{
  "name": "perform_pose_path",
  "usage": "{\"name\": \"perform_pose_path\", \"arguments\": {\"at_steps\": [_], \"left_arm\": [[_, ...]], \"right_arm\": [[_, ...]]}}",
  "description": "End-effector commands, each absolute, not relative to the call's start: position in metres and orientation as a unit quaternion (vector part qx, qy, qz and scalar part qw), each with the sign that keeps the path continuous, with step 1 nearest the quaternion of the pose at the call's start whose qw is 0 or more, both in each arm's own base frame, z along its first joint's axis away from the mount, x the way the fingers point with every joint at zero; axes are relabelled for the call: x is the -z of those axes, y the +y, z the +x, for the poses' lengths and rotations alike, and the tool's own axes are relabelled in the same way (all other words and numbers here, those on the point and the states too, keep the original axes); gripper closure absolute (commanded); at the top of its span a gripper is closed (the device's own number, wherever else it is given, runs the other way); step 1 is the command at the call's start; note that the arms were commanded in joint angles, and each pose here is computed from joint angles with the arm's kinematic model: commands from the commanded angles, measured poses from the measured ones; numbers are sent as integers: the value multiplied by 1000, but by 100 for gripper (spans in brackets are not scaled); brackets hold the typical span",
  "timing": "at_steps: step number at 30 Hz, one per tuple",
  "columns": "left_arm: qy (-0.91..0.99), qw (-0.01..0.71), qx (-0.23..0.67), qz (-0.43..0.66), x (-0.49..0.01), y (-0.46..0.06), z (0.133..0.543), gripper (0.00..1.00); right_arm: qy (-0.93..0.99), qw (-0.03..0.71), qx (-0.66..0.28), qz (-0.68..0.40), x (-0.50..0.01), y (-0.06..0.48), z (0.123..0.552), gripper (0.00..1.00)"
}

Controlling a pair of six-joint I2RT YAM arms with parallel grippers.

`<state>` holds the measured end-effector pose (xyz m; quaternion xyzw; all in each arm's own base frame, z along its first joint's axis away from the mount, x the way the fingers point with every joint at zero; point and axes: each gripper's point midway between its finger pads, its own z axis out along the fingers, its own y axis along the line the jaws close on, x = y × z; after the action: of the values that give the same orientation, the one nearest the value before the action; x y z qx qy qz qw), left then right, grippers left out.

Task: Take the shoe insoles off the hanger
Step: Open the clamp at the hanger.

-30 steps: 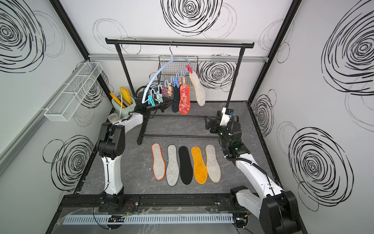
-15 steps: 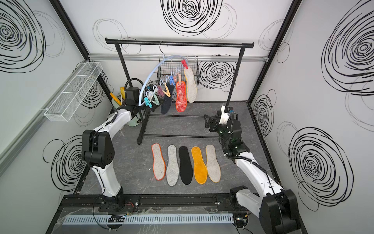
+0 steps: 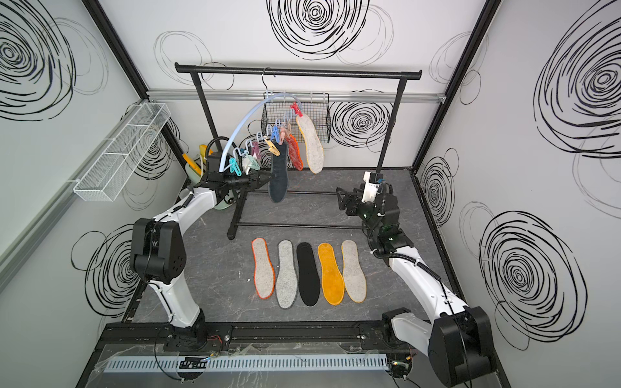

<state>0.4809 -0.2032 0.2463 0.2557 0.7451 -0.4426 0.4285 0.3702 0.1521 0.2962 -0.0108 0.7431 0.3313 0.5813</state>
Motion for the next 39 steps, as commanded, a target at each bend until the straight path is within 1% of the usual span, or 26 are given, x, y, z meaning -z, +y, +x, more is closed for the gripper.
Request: {"name": "perform_pose_path", "arguments": {"at_steps": [1,4,10,14,17,20,25,31,35,39], "left_arm": [[713,442,468,278,-271,-227,467,100],[710,446,466,282,-268,-238,466,100],[722,469,440,254,-263,-245,478,100],[706,478,449,265,-266,-251,478,100],[699,473,456,283,-268,-257,479,100],[695,462,460,302,-266,-259,479,100],[693,452,465,316,-264,-259,479,100],[694,445,462,328,-257,-259,478,100],[689,443,465,336,-257,-258,475,100],[691,438,461,344,-254,-257,474,100]], "right_arm": [[711,594,-372,-64,-331,173,365,23],[690,600,-387,-118,-354,189,363,25],[673,614,-385,-145,-383,218,377,29],[623,638,-361,-274,-398,259,377,27],[580,650,-336,-358,-401,271,380,27],[523,657,-342,-422,-408,278,376,28],[489,646,-347,-472,-415,284,396,29],[461,648,-347,-497,-415,283,418,36],[458,635,-358,-508,-418,283,435,44],[466,623,-371,-508,-419,288,457,45]]}}
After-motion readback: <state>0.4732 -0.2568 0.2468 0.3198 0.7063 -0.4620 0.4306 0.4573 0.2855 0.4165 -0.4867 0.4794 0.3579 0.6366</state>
